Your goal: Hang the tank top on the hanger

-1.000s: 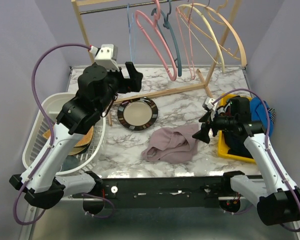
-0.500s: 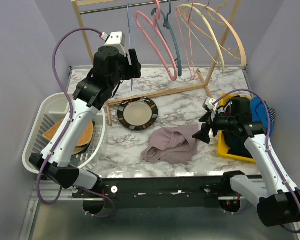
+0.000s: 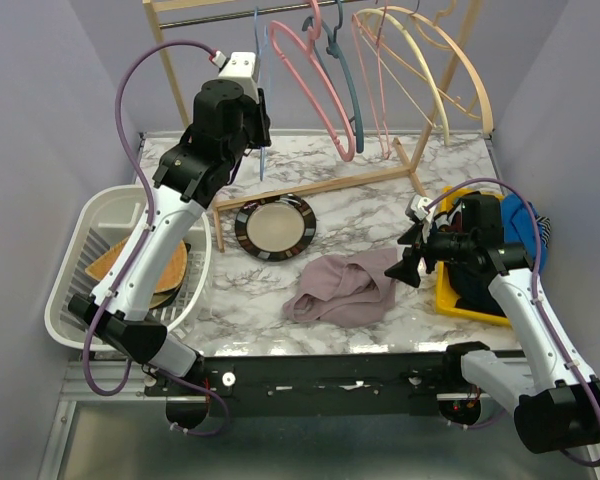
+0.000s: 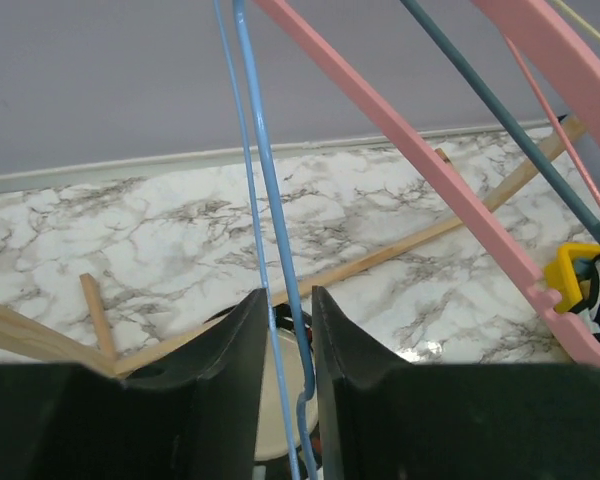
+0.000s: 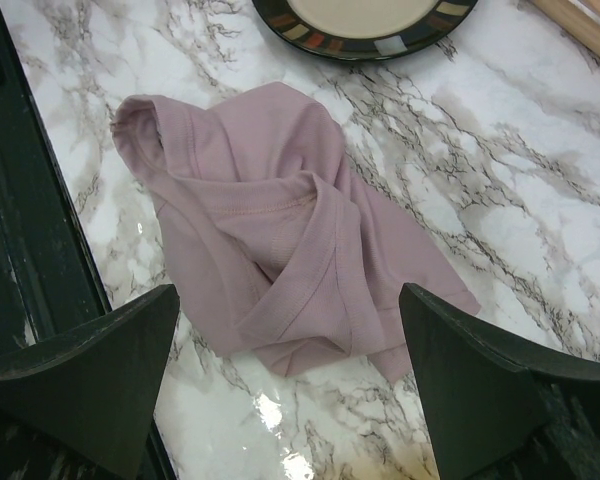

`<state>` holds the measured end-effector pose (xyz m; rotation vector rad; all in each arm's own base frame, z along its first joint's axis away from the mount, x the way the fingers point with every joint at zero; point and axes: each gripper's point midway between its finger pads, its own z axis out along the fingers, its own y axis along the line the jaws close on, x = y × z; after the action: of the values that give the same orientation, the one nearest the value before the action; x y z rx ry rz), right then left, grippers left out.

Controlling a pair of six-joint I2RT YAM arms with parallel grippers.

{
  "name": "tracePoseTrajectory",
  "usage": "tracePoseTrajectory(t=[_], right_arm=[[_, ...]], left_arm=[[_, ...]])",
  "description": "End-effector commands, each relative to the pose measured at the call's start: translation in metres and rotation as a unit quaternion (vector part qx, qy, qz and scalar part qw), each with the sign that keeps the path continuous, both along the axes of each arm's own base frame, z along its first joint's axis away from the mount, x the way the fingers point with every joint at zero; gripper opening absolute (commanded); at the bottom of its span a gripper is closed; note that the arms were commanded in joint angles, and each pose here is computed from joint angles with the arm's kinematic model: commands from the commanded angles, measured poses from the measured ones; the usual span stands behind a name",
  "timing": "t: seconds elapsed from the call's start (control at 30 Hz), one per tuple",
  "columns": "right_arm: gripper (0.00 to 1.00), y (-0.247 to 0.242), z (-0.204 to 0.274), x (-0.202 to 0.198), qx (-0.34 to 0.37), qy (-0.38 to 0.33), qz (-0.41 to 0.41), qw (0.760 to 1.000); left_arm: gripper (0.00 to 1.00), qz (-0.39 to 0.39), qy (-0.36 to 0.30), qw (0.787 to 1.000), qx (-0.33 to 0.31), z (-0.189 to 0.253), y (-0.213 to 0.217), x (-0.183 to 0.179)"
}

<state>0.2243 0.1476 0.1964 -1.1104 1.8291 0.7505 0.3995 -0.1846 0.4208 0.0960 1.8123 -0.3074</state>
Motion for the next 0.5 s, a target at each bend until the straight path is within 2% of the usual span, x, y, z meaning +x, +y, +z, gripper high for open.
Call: tracePoseTrajectory(t=[0.0,0.1,0.47], right_arm=[[1.0,0.0,-0.005,-0.006,0.004,0.012,0.007,1.0],[1.0,0.0,-0.005,-0.005,0.004,0.012,0.007,1.0],[1.0,0.0,-0.005,-0.006,0.003,0.013,0.006,1.0]], left_arm=[[0.17,-0.003,-0.036,0.999,0.009,0.021,0.004,0.001],[0.01,-0.011,-0.051,0.999,0.01,0.027,0.003,-0.001],[0.0,-0.001,-0.111,0.994,-0.008,0.058,0.013,-0.01]])
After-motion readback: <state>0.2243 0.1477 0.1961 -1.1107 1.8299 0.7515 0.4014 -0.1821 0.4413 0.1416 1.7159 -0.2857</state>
